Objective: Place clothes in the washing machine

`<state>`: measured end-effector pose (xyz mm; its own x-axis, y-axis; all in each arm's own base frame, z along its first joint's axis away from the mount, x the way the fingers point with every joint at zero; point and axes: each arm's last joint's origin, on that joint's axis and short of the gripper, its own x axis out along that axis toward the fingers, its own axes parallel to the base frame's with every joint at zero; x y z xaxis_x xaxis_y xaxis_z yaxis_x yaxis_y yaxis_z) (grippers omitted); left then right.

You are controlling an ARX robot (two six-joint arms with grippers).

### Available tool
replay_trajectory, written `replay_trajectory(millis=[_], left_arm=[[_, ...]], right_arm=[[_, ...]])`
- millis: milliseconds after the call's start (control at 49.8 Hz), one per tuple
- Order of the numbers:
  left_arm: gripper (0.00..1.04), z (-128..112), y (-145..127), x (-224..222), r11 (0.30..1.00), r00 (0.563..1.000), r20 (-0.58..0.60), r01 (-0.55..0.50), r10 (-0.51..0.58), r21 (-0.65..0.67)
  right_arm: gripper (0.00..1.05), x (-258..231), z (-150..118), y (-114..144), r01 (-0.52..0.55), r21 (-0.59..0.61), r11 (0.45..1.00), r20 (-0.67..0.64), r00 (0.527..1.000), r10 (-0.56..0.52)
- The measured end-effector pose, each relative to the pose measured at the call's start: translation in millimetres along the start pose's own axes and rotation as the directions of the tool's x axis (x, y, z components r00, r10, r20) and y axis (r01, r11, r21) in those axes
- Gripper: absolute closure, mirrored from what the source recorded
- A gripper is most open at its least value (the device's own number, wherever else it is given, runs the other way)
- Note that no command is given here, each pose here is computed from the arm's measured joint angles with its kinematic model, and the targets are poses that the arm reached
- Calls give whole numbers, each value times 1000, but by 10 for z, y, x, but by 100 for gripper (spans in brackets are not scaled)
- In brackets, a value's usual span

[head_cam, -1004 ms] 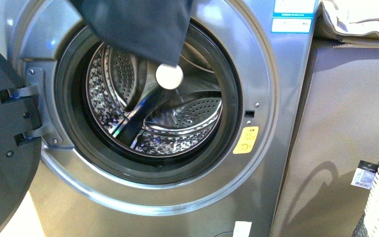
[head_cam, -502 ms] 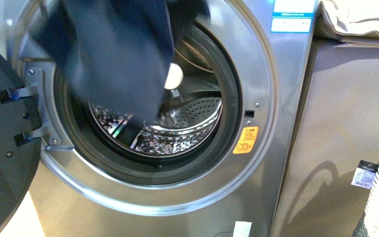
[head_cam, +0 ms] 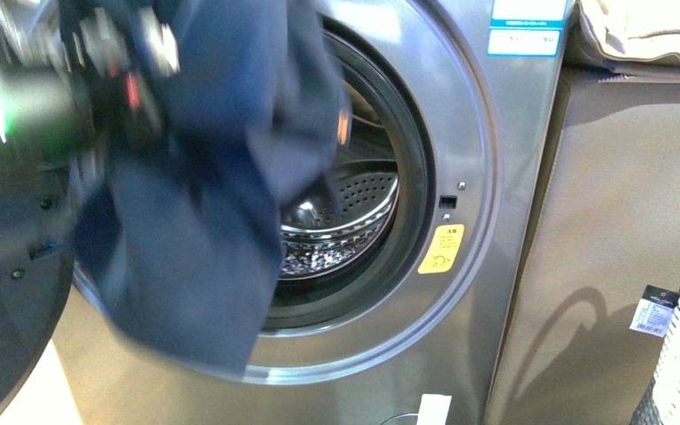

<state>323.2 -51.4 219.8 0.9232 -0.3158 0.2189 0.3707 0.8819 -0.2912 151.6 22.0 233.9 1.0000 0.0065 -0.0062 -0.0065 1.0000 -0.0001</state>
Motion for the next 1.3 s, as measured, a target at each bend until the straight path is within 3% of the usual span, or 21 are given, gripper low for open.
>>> replay_trajectory(millis=[582, 1004, 1305], left_arm=[[90, -685, 242, 308, 987, 976, -150, -153, 159, 49], [90, -845, 373, 1073, 965, 964, -111, -228, 243, 132], [90, -948, 611, 1689, 924, 927, -56, -361, 370, 126]], right_arm=[[102, -241, -415, -216, 8, 1, 1000, 5, 1000, -8], [102, -344, -548, -215, 6, 1, 1000, 5, 1000, -6], [102, -403, -664, -216, 6, 1, 1000, 12, 1000, -6]])
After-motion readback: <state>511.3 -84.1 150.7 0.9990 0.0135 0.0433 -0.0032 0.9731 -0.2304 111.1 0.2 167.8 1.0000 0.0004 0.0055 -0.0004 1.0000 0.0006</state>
